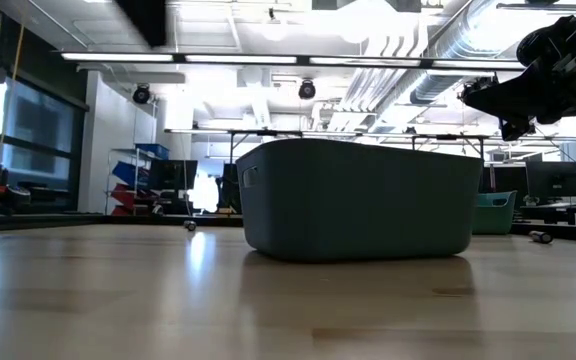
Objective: Sort batteries
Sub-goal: Put the silver battery into the blue bin
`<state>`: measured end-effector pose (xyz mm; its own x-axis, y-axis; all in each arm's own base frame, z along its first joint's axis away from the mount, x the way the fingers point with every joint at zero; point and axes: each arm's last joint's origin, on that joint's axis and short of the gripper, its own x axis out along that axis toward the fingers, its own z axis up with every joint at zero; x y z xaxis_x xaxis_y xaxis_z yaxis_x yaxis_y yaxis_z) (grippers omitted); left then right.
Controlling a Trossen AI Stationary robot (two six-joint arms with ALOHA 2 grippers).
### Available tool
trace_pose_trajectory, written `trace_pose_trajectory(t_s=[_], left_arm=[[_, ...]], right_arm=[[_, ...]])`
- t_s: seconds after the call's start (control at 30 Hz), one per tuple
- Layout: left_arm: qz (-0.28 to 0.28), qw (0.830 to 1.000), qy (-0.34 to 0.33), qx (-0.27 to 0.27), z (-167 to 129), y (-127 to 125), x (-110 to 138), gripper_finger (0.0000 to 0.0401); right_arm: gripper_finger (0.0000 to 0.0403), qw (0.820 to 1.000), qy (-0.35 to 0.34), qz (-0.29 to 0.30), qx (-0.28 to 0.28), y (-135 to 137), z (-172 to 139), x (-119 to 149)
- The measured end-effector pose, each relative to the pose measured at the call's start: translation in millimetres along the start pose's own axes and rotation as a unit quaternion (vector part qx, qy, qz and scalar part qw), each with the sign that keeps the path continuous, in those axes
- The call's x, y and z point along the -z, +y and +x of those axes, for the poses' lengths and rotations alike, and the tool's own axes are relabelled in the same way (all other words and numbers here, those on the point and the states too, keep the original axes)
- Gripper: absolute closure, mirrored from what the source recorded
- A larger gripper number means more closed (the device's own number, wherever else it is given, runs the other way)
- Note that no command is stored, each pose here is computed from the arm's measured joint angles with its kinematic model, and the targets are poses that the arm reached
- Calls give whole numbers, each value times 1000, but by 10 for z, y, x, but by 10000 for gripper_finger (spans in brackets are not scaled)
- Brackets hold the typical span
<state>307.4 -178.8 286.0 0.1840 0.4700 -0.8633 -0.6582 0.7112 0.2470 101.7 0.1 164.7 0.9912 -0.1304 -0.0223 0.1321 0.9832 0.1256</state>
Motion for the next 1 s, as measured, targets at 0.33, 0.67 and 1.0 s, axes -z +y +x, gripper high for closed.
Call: trace_pose_trajectory(t_s=[0.33, 0.67, 1.0], left_arm=[[-171, 977, 125, 1, -184, -89, 989, 219], [-251, 938, 240, 11, -30, -221, 1664, 203], [-241, 933, 264, -48, 185, -128, 1785, 224]], right_arm=[[403, 1000, 0, 0, 0, 0, 0, 0], [403, 1000, 0, 0, 0, 0, 0, 0], [403, 1000, 0, 0, 0, 0, 0, 0]])
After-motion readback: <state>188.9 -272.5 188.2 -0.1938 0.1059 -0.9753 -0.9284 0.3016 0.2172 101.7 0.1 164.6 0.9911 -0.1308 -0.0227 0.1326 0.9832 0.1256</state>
